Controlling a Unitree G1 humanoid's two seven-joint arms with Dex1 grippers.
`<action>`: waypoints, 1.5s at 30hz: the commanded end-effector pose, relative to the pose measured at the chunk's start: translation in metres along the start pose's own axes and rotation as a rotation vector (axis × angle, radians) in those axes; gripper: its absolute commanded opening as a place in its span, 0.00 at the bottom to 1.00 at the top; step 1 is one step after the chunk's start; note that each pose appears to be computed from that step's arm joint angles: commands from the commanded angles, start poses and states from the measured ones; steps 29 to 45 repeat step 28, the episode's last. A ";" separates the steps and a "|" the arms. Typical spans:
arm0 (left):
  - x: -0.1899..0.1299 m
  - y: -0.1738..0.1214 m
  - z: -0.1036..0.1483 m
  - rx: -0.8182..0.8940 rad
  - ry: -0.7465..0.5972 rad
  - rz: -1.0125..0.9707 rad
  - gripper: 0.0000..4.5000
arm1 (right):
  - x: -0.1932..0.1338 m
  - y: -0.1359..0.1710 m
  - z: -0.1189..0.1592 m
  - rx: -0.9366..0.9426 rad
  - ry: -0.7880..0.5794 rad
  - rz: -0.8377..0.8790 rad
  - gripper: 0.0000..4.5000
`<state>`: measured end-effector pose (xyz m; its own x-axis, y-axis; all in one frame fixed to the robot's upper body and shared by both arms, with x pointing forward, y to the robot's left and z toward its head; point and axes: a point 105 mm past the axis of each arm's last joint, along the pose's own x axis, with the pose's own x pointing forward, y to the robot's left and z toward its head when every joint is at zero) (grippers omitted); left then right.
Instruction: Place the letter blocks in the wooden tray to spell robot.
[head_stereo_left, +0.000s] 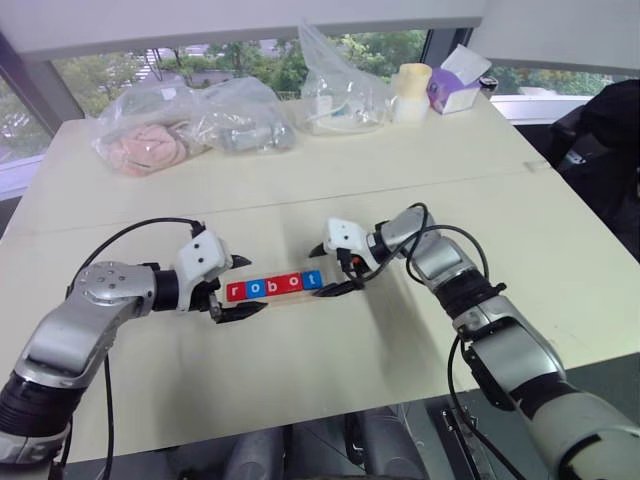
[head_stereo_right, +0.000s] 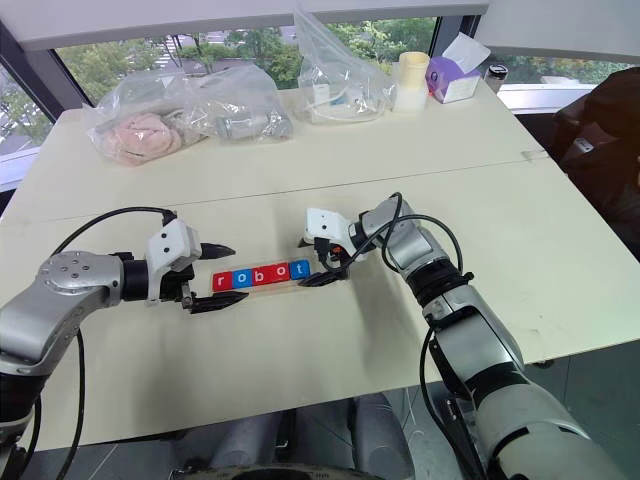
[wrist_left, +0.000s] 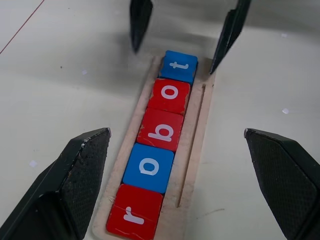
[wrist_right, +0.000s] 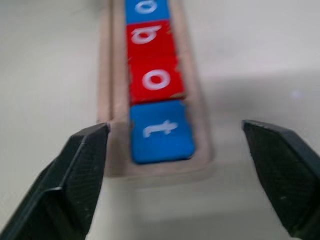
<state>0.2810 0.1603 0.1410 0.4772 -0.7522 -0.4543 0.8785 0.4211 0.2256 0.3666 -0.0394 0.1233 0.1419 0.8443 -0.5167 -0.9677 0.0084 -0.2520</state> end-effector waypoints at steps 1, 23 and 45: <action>-0.002 0.002 0.007 0.031 -0.017 0.012 1.00 | -0.021 -0.019 0.032 -0.052 -0.106 -0.110 0.90; -0.056 -0.008 -0.009 -0.267 -0.047 0.107 1.00 | -0.065 0.043 -0.003 0.324 -0.215 -0.406 0.90; -0.082 -0.014 -0.027 -0.304 -0.011 0.230 1.00 | -0.089 0.072 0.004 0.412 -0.222 -0.451 0.90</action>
